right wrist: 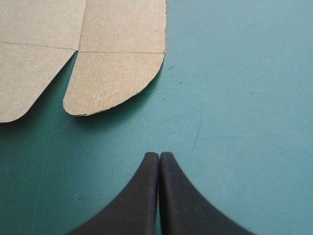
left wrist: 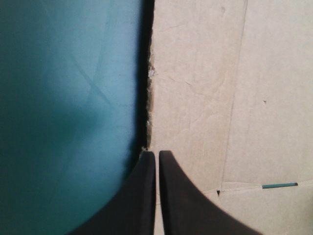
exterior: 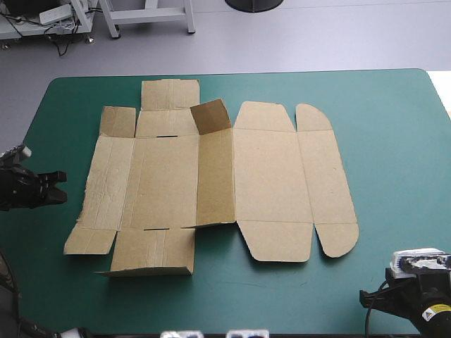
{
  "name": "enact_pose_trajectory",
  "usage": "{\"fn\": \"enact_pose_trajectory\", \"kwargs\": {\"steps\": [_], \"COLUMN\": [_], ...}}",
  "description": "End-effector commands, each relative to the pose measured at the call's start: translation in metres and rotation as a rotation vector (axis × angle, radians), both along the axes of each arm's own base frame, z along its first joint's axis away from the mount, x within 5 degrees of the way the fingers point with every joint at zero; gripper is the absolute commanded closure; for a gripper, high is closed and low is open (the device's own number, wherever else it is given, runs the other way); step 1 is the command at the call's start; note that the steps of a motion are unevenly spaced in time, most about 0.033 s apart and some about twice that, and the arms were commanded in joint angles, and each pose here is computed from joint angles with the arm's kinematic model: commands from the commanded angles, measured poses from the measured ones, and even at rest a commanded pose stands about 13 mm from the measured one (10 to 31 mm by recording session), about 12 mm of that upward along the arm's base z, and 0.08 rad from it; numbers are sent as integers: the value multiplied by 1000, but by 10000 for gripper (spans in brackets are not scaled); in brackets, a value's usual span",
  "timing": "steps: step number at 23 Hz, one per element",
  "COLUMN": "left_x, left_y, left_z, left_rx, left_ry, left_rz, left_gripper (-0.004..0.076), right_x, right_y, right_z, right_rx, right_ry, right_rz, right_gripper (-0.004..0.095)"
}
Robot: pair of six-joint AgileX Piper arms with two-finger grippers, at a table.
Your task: Fold the box
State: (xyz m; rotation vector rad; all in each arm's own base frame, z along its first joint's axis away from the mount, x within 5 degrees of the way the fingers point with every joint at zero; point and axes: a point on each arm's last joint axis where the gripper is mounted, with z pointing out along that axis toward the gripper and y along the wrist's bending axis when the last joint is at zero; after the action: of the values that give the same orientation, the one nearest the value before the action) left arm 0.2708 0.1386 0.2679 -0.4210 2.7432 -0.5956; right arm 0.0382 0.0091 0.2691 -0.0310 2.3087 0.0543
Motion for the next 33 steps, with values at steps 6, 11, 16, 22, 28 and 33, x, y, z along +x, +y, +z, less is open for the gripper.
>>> {"fn": "enact_pose_trajectory", "kwargs": {"steps": [6, 11, 16, 22, 28, 33], "left_x": [8, 14, 17, 33, 51, 55], "left_y": [2, 4, 1, -15, -50, -64], "left_z": [-14, -25, -38, -55, -80, -81], "left_rx": [-77, -126, -154, -218, -252, -264], "left_ry": [77, 96, 125, 150, 229, 241], "left_rz": [-39, -25, -38, -84, -197, -220], "left_gripper": [405, 307, 327, 334, 334, 417], "right_x": [3, 3, 4, 4, 4, 4], "right_y": [-2, -3, -3, -2, -2, -2], "right_z": [10, 10, 11, 11, 11, 11], "right_rx": [-29, -29, -24, -21, -20, -8], "right_ry": [-58, -59, -61, -61, -61, -61], "right_rz": [-14, -14, -19, -19, -20, -30], "right_gripper": [913, 913, 913, 913, 913, 913]}}
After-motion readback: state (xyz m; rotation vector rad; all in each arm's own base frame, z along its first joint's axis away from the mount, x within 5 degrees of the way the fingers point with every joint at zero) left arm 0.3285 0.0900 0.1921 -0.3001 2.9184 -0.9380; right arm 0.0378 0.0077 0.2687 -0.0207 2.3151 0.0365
